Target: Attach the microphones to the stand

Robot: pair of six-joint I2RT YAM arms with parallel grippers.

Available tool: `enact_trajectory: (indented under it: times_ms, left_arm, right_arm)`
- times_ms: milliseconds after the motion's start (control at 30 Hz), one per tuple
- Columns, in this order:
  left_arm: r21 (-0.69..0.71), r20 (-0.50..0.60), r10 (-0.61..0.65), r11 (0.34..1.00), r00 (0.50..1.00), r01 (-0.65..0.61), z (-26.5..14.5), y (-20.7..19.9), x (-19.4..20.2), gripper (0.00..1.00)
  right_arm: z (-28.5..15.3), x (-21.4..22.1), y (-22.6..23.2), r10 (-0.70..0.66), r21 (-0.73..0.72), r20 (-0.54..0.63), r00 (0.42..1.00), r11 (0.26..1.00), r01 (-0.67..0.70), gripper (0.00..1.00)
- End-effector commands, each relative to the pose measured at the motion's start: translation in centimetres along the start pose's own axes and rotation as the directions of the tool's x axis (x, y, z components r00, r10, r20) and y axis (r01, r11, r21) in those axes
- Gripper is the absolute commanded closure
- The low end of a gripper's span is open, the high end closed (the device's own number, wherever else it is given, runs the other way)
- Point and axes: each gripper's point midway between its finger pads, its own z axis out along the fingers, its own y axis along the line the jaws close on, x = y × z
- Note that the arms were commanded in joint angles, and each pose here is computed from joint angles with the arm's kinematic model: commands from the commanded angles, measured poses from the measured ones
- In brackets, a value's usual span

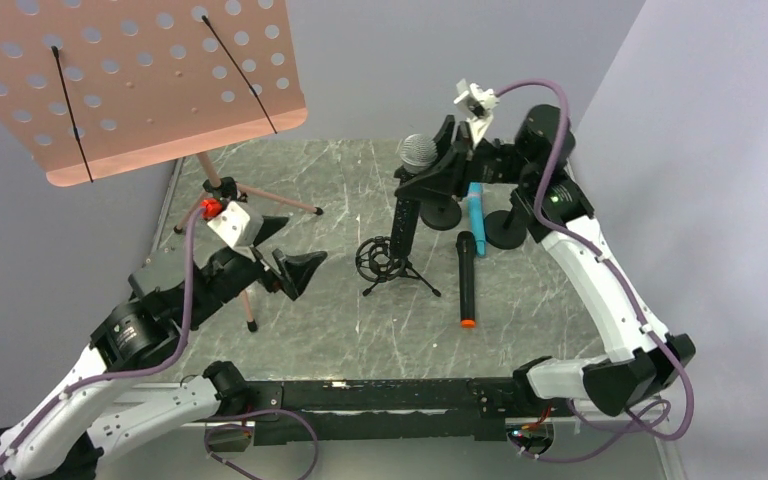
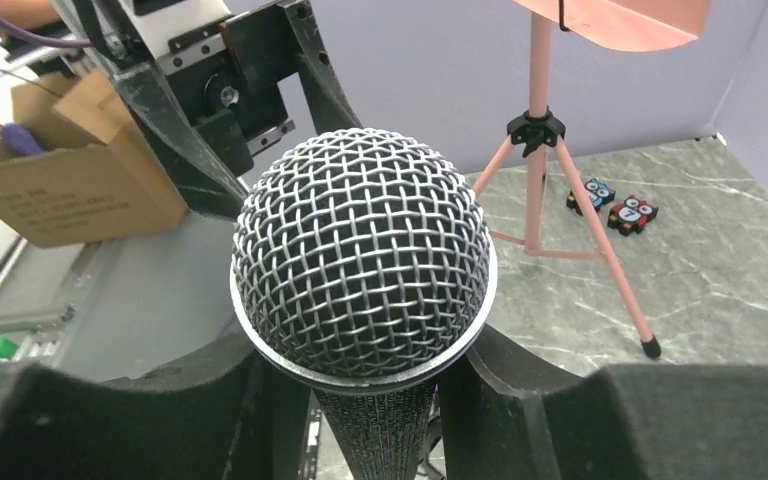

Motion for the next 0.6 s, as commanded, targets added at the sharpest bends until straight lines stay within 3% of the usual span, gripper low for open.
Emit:
enact_trajectory:
  times_ms: [0,267,567]
  left_arm:
    - [-0.197,-0.160,0.123,0.968,0.979,-0.154,-1.4,4.8,5.7,0.01]
    - [-0.186,-0.262,0.209,0.947,0.942,-0.261,-0.8,6.0,11.9,0.01]
    - [-0.179,-0.297,0.187,0.952,0.936,-0.247,-0.5,6.3,15.5,0.01]
  right_arm:
    - [2.2,0.9,-0.1,-0.152,0.006,-0.091,0.984,0.988,0.153,0.88]
    - [6.4,3.7,-1.1,-0.240,-0.061,-0.185,0.953,0.971,0.232,0.87]
    - [6.9,5.5,-2.4,-0.224,-0.063,-0.211,0.951,0.975,0.215,0.87]
